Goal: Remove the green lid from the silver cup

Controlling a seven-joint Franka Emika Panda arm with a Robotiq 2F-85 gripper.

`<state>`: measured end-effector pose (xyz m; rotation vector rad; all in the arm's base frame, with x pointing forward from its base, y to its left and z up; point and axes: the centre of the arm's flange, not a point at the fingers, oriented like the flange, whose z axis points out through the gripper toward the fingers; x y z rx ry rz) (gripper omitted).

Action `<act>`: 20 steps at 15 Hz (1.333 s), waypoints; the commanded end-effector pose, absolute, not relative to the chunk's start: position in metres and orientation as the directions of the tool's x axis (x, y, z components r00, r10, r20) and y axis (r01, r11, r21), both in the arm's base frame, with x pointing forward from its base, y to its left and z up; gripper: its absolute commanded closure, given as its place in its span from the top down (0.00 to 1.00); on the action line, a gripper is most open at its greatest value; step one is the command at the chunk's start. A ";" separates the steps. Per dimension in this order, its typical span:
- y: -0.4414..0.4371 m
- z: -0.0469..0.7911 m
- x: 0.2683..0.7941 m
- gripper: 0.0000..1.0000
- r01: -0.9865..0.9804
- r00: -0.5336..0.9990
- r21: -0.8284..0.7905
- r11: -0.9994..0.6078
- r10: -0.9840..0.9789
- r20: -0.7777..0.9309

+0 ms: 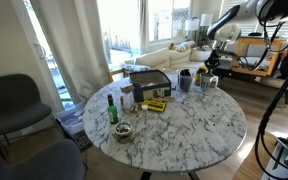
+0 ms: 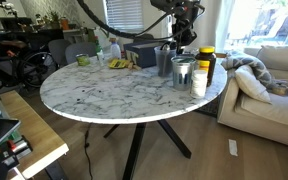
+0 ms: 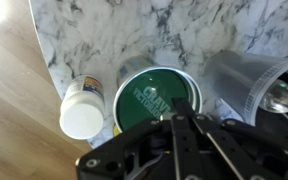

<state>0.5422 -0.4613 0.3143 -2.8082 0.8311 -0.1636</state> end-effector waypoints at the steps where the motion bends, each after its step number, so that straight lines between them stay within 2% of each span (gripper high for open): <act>1: -0.464 0.311 0.540 0.01 -0.540 0.826 -0.226 -0.811 -0.562 0.043; 7: -0.466 0.294 0.548 0.00 -0.566 0.815 -0.249 -0.786 -0.579 -0.025; 20: -0.475 0.262 0.553 0.00 -0.667 0.740 -0.177 -0.724 -0.670 -0.052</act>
